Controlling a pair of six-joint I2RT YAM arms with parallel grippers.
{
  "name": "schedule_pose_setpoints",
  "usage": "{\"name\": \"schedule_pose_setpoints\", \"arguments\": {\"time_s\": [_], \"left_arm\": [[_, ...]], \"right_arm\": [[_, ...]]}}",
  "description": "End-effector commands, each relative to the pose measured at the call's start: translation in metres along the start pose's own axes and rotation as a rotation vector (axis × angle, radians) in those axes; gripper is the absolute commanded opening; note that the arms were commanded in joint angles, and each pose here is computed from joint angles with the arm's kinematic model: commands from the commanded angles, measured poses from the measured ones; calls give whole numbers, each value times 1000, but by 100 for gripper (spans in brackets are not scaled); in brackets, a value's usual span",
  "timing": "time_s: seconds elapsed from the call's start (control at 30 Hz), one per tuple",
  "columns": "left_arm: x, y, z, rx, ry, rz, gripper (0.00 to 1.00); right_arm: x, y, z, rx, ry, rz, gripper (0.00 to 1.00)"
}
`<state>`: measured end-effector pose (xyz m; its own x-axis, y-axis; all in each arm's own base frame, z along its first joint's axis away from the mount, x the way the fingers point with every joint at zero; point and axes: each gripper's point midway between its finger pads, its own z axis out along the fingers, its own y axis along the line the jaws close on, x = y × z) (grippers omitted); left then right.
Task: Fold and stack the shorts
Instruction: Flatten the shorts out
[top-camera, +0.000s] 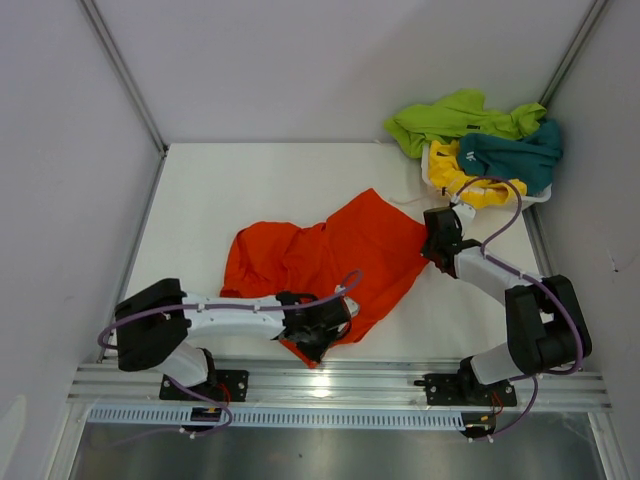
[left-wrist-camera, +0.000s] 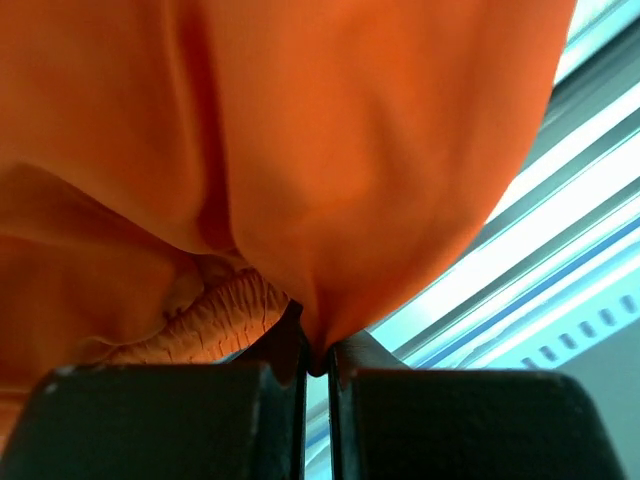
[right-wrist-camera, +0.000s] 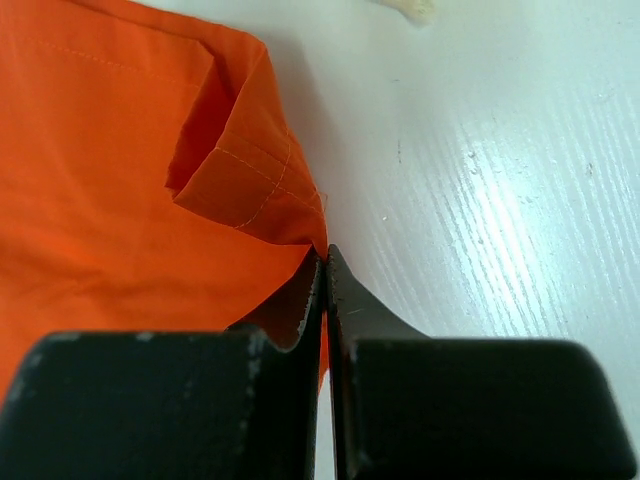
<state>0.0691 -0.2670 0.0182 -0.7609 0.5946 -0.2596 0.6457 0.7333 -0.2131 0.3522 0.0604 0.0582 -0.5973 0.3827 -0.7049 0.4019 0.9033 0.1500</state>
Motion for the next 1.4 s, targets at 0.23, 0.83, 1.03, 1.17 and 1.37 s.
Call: {"name": "schedule_pose_setpoints", "arguments": {"time_s": [0.23,0.83,1.03,1.17,1.37], "left_arm": [[17,-29,-45,-48,48,167,0],[-55,-85,-246,280,-401,223,0],[-86,-115,-341,428,-625,286,0],[-93,-121,-395,475,-728,319,0],[-97,-109,-475,476,-902,316,1]], "right_arm": [[-59,-15,-21,69,-34,76,0],[-252,35,-257,-356,-416,334,0],[-295,9,-377,-524,-649,455,0],[-306,-5,-426,-608,-761,506,0],[-318,-10,-457,-680,-858,532,0]]}}
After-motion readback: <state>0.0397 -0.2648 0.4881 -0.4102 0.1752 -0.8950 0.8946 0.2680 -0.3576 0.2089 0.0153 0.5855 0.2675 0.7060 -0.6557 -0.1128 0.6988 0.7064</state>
